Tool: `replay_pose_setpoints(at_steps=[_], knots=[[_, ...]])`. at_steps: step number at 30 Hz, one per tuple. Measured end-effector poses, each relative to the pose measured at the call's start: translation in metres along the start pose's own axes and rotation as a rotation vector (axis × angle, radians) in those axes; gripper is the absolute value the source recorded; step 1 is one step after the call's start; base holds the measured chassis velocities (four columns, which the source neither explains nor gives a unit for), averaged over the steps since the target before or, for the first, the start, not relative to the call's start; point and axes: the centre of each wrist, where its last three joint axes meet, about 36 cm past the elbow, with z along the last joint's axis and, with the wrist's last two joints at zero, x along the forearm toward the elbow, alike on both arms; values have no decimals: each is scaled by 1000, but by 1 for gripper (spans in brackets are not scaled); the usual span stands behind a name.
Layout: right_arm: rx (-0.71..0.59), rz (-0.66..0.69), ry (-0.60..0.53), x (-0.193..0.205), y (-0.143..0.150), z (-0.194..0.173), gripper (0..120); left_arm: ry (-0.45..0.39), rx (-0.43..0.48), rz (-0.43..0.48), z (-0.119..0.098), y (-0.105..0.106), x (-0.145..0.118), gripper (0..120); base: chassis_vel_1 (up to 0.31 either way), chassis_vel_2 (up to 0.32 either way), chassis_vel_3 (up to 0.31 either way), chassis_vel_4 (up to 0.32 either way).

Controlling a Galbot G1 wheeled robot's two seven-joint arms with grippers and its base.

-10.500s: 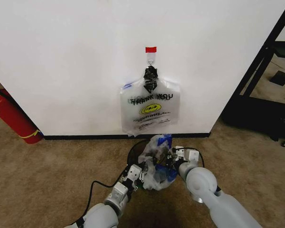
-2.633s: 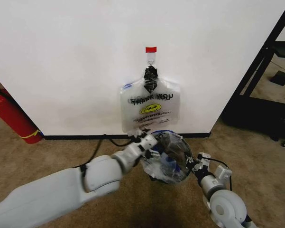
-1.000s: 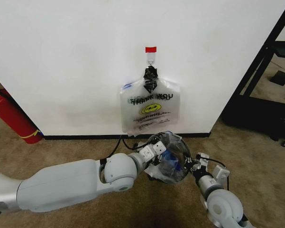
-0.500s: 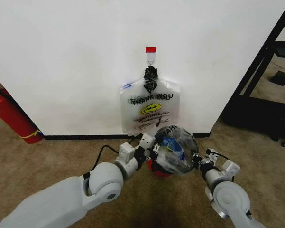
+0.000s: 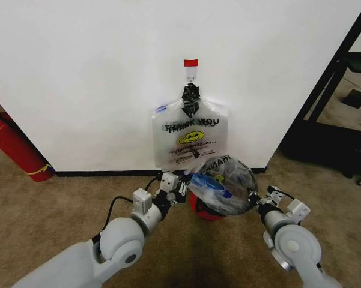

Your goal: Pick up the garbage bag from the wall and place it over the trash bin.

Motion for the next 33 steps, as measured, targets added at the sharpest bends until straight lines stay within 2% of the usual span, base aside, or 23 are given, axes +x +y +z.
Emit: replay_pose_setpoints(at_steps=[3,5,10,13,16,18,19,24,25,26,32,33], knots=[[-7,0,0,1,1,-1,1,16,-4,4,22,-7,8,0,0,0,0,0],[-9,-1,1,1,2,-1,1,22,-4,7,28,-9,10,0,0,0,0,0],[-13,-6,2,2,4,0,1,72,-38,30,67,-24,16,0,0,0,0,0],[-11,-5,2,2,4,0,1,71,-49,35,69,-26,17,0,0,0,0,0],[-3,3,1,1,2,1,1,28,-60,38,53,-23,17,1,0,0,0,0],[2,10,1,0,1,2,1,-19,-73,44,34,-18,18,10,0,0,0,0],[2,10,1,0,1,2,1,-19,-73,44,34,-18,18,10,0,0,0,0],[9,19,-1,-5,-1,2,1,-106,-114,66,-3,-8,30,29,0,0,0,0],[12,23,-1,-6,-1,2,1,-121,-126,77,-11,-6,36,36,0,0,0,0],[12,23,-1,-6,-1,2,1,-121,-126,77,-11,-6,36,36,0,0,0,0],[28,37,-2,-10,-4,2,1,-158,-173,132,-37,-6,58,59,0,0,0,0],[28,37,-2,-10,-4,2,1,-158,-173,132,-37,-6,58,59,0,0,0,0]])
